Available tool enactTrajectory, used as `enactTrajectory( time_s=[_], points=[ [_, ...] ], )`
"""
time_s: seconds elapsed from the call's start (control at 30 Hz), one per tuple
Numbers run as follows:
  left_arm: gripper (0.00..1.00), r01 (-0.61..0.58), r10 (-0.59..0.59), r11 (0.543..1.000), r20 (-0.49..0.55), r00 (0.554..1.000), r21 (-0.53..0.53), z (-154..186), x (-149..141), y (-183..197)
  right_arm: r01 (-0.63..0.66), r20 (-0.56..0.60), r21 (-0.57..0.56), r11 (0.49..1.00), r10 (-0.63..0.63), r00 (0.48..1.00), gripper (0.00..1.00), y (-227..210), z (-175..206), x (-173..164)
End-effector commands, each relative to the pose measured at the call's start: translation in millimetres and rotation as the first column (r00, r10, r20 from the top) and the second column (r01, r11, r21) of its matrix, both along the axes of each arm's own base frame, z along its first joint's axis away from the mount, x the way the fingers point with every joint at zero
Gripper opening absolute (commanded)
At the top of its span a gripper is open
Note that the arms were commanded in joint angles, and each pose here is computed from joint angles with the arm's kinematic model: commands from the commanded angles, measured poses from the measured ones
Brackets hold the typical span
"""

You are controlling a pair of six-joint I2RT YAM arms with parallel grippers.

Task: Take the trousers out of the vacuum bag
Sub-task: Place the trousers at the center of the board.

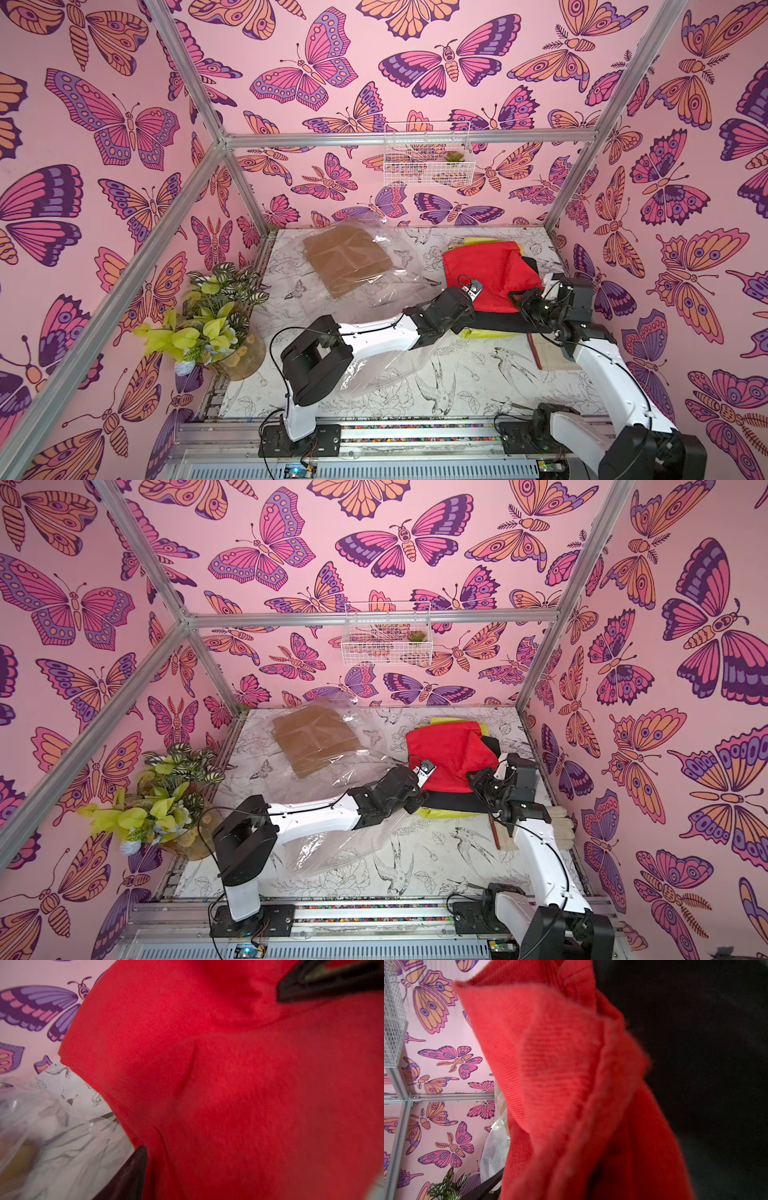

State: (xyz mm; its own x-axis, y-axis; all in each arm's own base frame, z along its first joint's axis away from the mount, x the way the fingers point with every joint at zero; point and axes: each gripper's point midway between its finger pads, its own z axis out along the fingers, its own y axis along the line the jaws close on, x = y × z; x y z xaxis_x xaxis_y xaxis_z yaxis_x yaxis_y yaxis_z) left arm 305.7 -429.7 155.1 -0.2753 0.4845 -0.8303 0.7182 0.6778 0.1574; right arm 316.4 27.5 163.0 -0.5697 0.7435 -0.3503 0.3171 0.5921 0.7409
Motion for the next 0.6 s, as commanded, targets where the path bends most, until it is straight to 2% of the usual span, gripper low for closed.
enactTrajectory(
  time_s=[0.0, 0.13, 0.23, 0.4, 0.57],
  points=[
    [0.83, -0.026, 0.027, 0.998, 0.001, 1.0, -0.059, 22, -7, 14, 0.071, -0.113, -0.064, 0.995, -0.078, 0.99, 0.21, -16, -23, -24],
    [0.88, -0.023, 0.021, 0.995, -0.025, 0.999, -0.099, 44, -16, 22, 0.134, -0.166, -0.117, 0.984, -0.152, 0.974, 0.5, -30, -30, -38],
    [0.88, -0.03, 0.025, 0.991, -0.045, 0.999, -0.131, 64, -19, 23, 0.171, -0.185, -0.15, 0.974, -0.197, 0.963, 0.65, -40, -31, -48],
    [0.88, -0.031, 0.012, 0.986, -0.119, 0.993, -0.163, 86, -18, 10, 0.195, -0.222, -0.205, 0.959, -0.239, 0.945, 0.75, -56, -31, -60],
    [0.84, -0.035, -0.007, 0.98, -0.211, 0.977, -0.197, 99, -6, -9, 0.245, -0.227, -0.342, 0.907, -0.333, 0.915, 0.88, -84, -19, -77]
  ],
)
